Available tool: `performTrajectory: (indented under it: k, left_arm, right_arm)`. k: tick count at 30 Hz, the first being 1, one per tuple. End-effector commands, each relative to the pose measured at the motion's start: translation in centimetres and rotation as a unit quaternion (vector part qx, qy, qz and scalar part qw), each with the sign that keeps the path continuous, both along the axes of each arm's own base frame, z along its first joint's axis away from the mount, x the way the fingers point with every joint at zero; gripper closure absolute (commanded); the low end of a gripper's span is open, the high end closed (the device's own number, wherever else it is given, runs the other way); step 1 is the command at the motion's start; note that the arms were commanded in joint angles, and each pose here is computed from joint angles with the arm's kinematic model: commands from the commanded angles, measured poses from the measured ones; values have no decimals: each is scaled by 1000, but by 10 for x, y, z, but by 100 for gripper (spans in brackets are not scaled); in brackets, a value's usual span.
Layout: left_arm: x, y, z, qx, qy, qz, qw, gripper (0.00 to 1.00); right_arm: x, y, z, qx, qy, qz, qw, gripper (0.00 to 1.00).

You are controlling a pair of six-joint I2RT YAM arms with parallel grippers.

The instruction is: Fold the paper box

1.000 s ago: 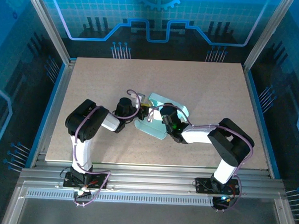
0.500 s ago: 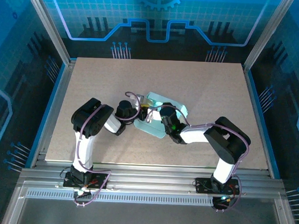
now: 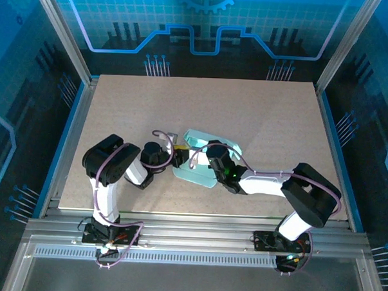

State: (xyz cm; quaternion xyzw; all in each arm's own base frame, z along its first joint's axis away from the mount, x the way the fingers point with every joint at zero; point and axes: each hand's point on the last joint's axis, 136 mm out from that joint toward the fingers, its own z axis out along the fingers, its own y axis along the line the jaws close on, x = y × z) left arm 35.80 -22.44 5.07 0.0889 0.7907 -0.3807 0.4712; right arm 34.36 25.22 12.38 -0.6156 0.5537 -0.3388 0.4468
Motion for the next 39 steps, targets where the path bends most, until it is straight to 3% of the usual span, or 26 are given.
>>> performTrajectory:
  k: [1,14,29,34,39]
  left_arm:
    - [-7,6,18,-23,-24,13,999,63]
    - [-45,9,24,-17,-23,-9,1000,57]
    - [-74,20,31,22,-69,-36,997,21]
    - [-71,36,53,0,-89,-17,996,15]
    - [-53,65,57,-39,-55,39,997,13]
  right_arm:
    - [-13,4,-8,-21,15,18,999,100]
    - [-30,6,-8,-24,25,23,999,100]
    - [-24,-19,-8,-19,17,-9,1000,100]
    - [-24,-23,-8,-25,13,-10,1000,100]
    - [-26,-25,-9,-42,4,3,999,100]
